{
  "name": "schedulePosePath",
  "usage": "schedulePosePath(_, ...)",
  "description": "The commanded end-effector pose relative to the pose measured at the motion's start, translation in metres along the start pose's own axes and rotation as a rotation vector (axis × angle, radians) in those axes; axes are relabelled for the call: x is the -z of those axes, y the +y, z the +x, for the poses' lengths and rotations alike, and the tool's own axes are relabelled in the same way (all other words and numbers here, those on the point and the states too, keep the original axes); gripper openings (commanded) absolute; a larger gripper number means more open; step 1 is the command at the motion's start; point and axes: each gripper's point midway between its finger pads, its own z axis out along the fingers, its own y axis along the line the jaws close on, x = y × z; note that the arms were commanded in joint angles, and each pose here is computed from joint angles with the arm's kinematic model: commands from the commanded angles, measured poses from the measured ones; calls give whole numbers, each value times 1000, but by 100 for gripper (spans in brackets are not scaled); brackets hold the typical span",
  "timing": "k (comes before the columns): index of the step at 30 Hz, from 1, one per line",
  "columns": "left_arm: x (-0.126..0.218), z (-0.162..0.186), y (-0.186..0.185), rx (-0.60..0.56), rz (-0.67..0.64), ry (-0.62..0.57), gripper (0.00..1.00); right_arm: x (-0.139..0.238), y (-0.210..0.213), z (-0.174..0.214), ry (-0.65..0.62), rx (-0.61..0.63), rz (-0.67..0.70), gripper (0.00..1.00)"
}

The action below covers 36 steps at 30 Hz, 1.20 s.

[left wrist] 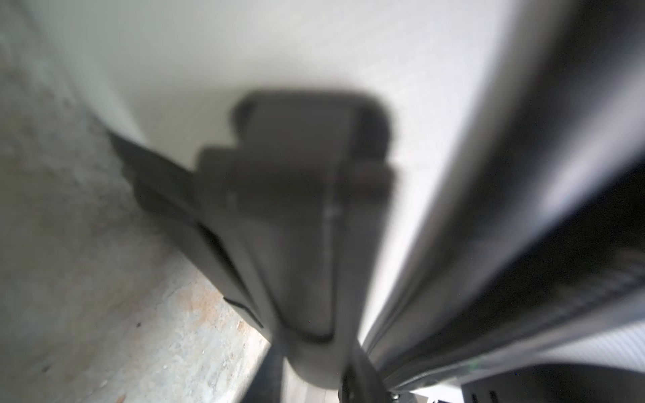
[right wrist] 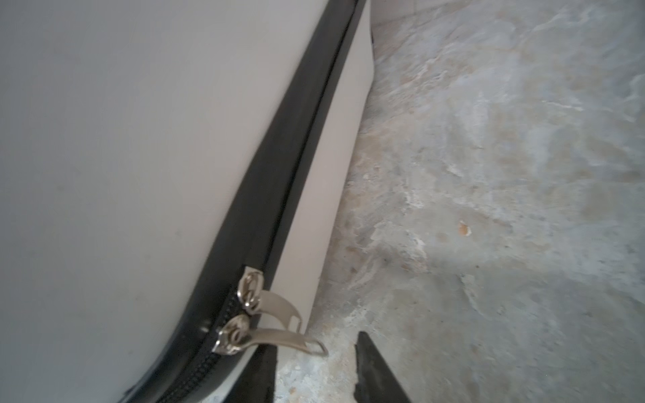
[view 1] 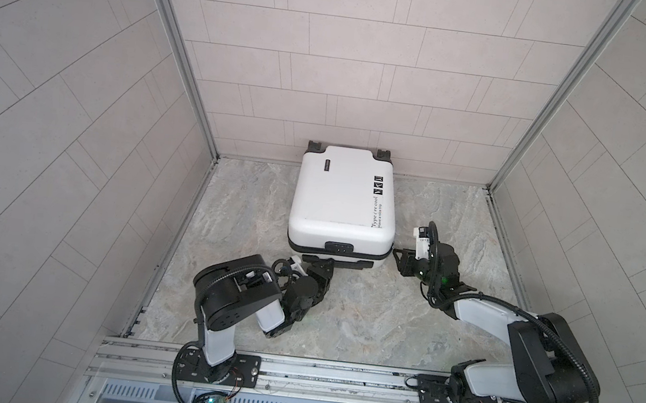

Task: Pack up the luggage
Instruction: 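Release the suitcase and lift both grippers away from it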

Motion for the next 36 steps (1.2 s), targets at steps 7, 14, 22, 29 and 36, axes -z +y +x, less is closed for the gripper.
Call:
schedulePosePath(7,23,21,3,-99,-61,19,75,35,-9,-15,-54,41,98,57)
schedulePosePath(14,52,45,-25,-274,-68,49,90,58,-9,-29,-94,64,142,59)
schedulePosePath(22,77,39,-119,-760,-40,19,93,85,0,-58,-181,80,146,67)
schedulePosePath(29,86,2,-188,-1122,-10,-130,97,115,-22,-98,-293,-28,343,85)
schedulePosePath(36,85,-95,-231,-1213,-137,-334,98,132,-33,-131,-479,-186,405,94)
